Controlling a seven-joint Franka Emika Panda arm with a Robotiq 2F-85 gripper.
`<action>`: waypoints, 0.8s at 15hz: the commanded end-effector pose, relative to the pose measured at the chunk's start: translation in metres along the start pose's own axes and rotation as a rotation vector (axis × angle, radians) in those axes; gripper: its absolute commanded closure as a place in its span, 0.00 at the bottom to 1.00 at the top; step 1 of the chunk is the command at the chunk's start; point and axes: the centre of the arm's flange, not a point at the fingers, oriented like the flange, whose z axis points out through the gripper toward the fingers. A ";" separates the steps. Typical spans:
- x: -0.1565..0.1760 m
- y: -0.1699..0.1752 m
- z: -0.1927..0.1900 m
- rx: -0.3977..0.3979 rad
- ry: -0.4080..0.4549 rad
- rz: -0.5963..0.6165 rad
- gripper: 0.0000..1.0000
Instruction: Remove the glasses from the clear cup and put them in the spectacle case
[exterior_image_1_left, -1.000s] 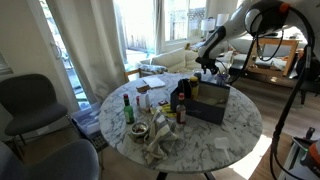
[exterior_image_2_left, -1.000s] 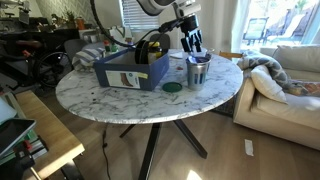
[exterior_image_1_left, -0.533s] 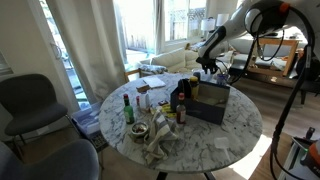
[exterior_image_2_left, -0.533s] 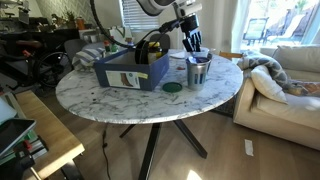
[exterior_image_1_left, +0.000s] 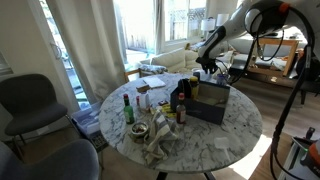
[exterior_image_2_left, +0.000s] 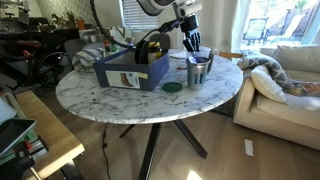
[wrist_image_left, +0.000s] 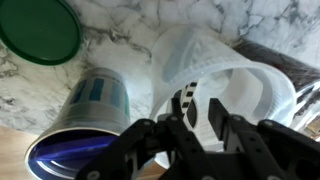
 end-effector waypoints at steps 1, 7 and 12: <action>-0.007 -0.007 0.004 -0.025 -0.078 0.036 0.95; -0.013 -0.022 -0.034 0.005 -0.335 0.112 1.00; -0.010 -0.024 -0.045 -0.035 -0.336 0.117 1.00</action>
